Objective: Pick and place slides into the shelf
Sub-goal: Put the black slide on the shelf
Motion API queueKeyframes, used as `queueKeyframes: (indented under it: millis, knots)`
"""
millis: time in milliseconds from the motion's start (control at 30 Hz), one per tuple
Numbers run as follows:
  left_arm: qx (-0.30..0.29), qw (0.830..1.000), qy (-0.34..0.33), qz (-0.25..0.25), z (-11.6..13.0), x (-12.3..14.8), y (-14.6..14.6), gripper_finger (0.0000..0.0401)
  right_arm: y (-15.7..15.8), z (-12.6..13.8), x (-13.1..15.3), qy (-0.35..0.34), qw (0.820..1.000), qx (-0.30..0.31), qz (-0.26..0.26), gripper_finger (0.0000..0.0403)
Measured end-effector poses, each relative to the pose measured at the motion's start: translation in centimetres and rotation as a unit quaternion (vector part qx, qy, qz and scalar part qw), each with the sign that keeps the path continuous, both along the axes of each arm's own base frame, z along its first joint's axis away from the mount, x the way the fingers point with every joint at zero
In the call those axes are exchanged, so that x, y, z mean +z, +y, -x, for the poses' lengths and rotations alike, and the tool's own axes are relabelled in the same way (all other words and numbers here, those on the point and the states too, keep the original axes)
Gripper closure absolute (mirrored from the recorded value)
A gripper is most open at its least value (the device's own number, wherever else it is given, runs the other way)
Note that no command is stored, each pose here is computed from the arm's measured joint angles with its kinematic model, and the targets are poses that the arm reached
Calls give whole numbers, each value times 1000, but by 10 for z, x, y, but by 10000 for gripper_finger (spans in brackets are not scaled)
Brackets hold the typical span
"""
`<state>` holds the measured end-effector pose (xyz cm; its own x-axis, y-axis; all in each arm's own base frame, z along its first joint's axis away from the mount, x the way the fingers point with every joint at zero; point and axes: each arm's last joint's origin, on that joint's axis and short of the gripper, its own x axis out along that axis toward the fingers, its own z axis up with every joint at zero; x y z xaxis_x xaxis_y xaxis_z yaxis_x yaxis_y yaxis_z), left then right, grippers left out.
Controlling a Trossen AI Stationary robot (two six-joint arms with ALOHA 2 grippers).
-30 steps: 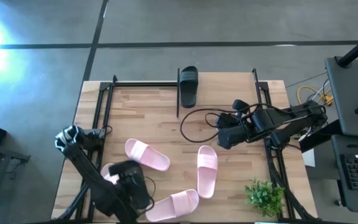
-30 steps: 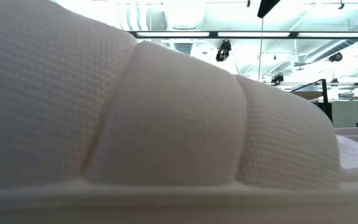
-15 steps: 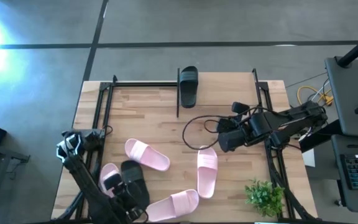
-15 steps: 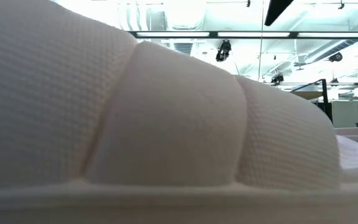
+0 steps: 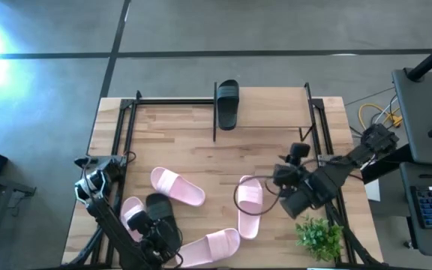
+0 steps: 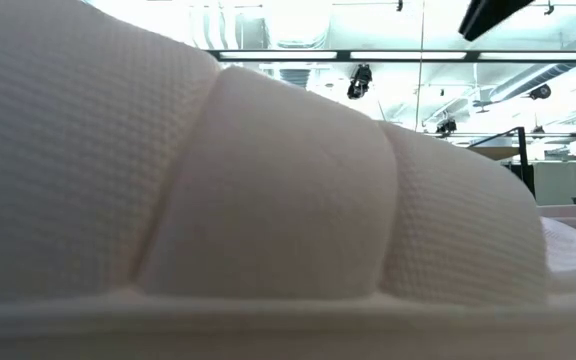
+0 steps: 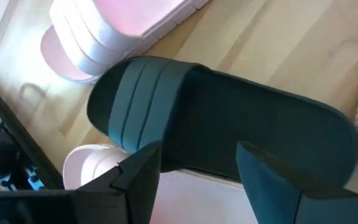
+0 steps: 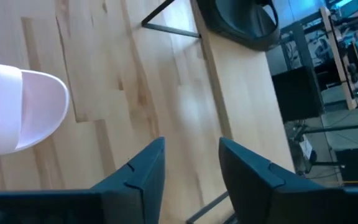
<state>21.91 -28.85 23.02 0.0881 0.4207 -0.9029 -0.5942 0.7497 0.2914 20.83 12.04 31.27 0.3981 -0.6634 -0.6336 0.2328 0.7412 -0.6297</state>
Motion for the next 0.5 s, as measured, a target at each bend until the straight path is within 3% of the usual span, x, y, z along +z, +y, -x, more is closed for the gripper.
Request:
queueKeyframes:
  millis: [500]
  knots:
    - [9, 995, 63, -76, 15, -40, 27, 225, 0, 22, -50, 12, 997, -75, -9, 241]
